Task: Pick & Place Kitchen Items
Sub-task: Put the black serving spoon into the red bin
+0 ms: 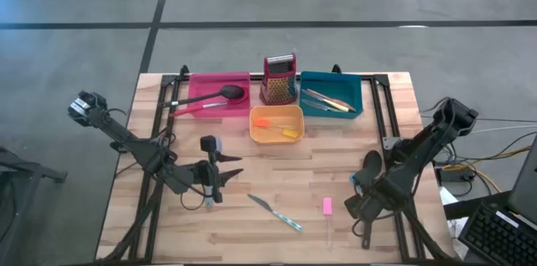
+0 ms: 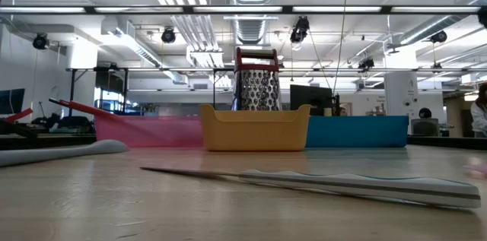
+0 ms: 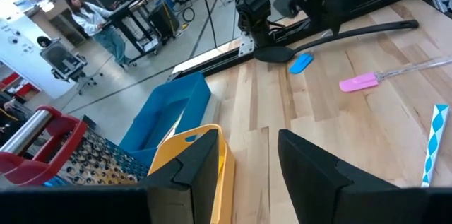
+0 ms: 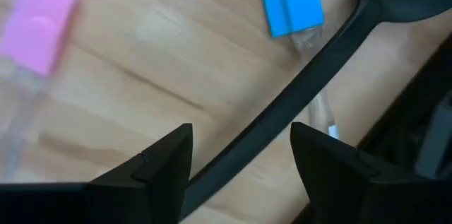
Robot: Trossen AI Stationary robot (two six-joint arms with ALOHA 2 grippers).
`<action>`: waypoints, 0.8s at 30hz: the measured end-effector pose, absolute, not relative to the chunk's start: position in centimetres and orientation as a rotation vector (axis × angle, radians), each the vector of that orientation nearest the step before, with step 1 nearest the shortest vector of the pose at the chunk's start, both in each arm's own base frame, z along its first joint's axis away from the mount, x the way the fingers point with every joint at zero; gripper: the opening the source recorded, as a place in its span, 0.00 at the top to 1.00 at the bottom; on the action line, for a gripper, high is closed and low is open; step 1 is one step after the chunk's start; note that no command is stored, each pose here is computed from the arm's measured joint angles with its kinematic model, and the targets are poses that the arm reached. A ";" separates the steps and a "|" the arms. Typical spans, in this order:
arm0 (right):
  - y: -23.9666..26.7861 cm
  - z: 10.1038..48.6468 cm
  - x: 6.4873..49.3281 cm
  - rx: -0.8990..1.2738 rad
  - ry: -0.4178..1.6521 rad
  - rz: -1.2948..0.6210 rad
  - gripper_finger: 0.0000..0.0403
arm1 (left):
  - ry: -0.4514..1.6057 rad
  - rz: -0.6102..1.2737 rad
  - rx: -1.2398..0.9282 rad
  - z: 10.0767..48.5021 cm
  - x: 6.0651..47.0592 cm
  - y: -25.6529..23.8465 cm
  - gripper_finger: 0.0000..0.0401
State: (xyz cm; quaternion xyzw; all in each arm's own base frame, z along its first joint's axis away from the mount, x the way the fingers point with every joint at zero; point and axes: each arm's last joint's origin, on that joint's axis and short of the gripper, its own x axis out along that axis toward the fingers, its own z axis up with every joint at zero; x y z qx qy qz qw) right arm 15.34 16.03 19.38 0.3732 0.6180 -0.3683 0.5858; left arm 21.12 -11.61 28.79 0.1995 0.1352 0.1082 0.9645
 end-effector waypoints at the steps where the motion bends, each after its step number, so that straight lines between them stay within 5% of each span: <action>1: 15.9 18.9 15.2 0.876 1.445 -0.868 0.41 | 0.273 0.219 0.403 28.8 21.1 -11.6 0.62; 13: 15.4 15.0 13.3 0.936 1.479 -0.921 0.47 | 0.271 0.220 0.400 28.8 21.1 -11.6 0.62; 24: 15.0 13.3 12.9 0.989 1.472 -0.888 0.66 | 0.271 0.220 0.400 28.8 21.1 -11.6 0.62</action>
